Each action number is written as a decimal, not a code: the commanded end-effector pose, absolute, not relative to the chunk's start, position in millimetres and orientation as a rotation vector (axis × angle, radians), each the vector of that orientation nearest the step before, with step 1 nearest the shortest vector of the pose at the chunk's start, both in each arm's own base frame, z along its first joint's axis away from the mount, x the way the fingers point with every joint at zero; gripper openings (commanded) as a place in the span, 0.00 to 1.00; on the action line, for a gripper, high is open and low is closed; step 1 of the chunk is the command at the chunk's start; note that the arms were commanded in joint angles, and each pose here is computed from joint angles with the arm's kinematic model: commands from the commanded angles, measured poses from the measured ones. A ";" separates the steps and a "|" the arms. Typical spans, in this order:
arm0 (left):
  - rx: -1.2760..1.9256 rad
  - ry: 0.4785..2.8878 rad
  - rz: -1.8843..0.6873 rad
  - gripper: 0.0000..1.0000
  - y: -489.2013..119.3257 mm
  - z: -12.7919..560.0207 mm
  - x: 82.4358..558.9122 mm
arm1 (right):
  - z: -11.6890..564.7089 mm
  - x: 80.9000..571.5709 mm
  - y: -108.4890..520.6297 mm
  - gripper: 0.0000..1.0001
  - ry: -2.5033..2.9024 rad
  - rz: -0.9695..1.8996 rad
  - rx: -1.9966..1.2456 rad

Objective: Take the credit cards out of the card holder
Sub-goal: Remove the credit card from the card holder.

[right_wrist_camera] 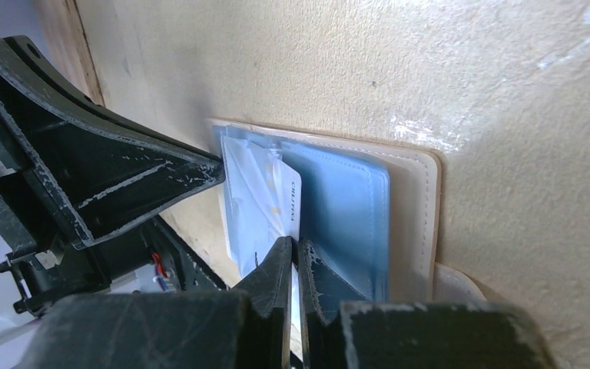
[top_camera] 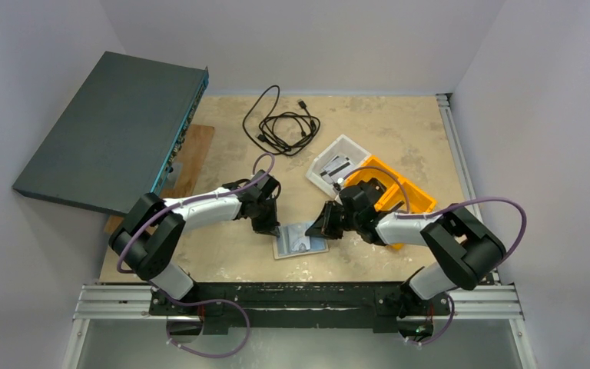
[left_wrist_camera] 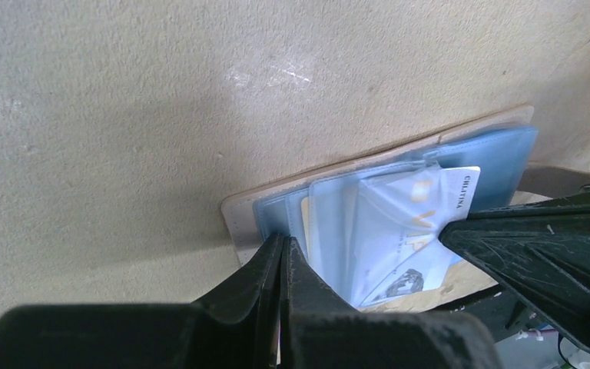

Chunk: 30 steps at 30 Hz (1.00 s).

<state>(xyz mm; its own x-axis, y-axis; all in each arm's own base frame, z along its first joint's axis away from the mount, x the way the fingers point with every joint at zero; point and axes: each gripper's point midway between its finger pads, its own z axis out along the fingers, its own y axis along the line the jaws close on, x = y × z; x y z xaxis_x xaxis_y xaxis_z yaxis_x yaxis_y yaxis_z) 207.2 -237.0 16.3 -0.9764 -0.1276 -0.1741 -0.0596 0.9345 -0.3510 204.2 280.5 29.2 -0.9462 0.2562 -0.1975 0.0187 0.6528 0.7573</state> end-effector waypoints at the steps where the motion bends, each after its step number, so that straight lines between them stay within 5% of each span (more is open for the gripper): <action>1: -0.142 2.995 -0.218 0.00 -193.6 -13.9 188.2 | 23.8 210.8 261.3 0.00 2.597 1.032 0.215; 9: -0.135 2.987 -0.217 0.00 -192.5 -12.4 188.4 | 7.8 207.0 260.6 0.00 2.639 1.016 0.219; 16: -0.132 2.988 -0.232 0.00 -194.5 -12.2 188.4 | 11.9 202.4 269.8 0.17 2.609 1.133 0.223; 22: -0.127 2.977 -0.249 0.00 -196.1 -8.3 189.3 | 5.9 196.9 274.0 0.19 2.620 1.190 0.229; 30: -0.011 2.837 -0.389 0.00 -215.7 46.2 210.1 | 3.1 195.5 273.7 0.21 2.625 1.194 0.237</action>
<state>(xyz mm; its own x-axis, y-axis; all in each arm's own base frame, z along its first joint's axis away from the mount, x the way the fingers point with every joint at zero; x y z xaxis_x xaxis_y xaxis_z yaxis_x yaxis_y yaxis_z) 203.0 -221.2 18.1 -0.9762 -0.0978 -0.1935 -0.0388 0.9568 -0.2881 203.3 284.5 22.2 -0.9529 0.2429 -0.1815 0.0041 0.6086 0.7935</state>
